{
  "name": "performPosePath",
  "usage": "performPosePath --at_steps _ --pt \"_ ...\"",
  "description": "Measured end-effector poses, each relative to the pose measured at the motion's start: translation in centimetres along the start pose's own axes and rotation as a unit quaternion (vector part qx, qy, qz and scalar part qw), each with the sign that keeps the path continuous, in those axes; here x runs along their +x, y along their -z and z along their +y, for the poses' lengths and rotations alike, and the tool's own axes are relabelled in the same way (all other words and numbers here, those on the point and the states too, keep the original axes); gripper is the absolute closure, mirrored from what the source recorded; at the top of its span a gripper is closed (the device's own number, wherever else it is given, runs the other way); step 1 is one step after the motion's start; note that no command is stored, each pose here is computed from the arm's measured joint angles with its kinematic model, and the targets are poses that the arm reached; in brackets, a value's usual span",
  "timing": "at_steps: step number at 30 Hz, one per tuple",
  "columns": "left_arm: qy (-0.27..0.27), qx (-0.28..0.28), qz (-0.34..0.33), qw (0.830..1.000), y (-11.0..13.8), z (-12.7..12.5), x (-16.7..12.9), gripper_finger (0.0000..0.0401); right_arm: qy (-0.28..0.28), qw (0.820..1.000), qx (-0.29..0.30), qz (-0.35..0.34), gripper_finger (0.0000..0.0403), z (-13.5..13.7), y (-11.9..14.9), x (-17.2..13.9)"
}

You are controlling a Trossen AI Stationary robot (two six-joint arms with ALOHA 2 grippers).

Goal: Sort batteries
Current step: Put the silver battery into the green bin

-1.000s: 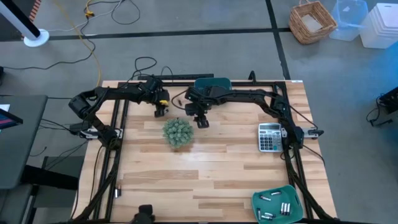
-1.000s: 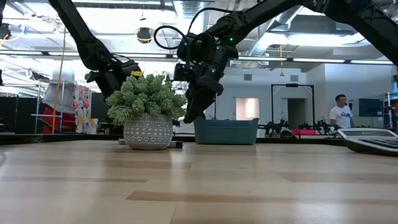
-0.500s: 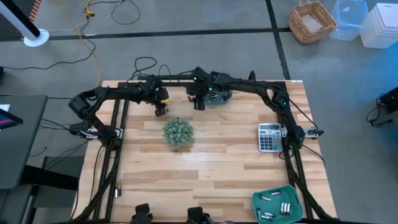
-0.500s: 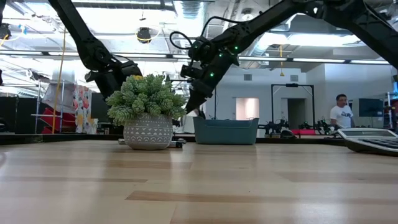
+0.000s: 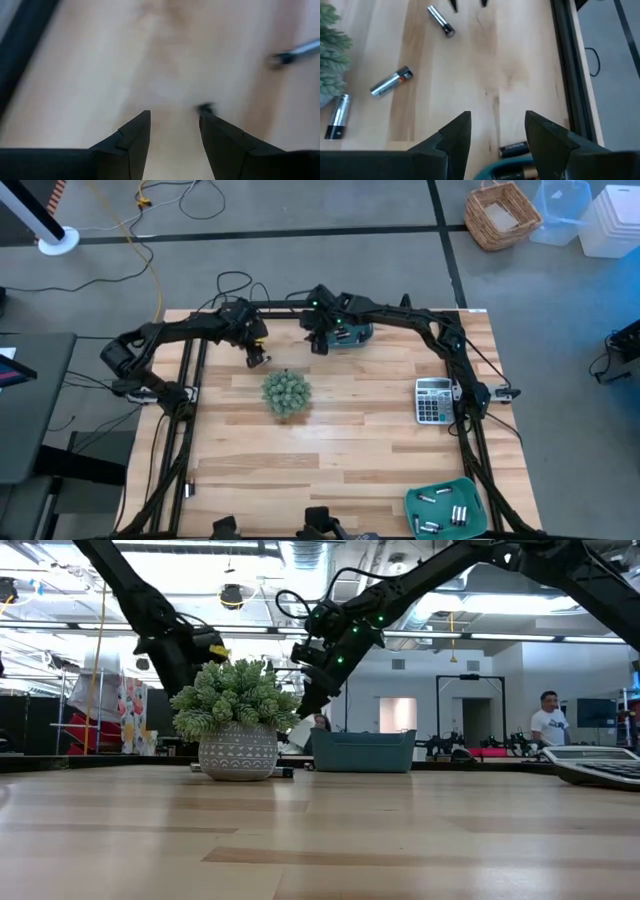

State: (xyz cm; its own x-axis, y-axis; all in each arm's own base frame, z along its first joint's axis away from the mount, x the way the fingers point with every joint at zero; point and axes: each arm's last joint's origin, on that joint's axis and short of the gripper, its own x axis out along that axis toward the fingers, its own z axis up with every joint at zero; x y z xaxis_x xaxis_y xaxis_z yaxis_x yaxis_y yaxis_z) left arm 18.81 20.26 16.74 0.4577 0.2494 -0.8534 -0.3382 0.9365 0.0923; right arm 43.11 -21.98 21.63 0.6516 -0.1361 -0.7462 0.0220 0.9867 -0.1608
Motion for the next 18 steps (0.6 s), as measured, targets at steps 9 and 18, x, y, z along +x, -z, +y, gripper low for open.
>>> performPosePath --at_steps 9,18 --pt "0.038 -0.010 0.025 0.999 0.8 -2.0 1.0 0.0236 -0.002 1.000 -0.001 0.000 0.0200 0.2 -0.1 0.0" --pt "0.011 -0.022 0.033 0.999 2.3 -2.3 2.4 0.0236 -0.004 1.000 -0.003 0.002 0.0200 0.5 -0.2 0.1"
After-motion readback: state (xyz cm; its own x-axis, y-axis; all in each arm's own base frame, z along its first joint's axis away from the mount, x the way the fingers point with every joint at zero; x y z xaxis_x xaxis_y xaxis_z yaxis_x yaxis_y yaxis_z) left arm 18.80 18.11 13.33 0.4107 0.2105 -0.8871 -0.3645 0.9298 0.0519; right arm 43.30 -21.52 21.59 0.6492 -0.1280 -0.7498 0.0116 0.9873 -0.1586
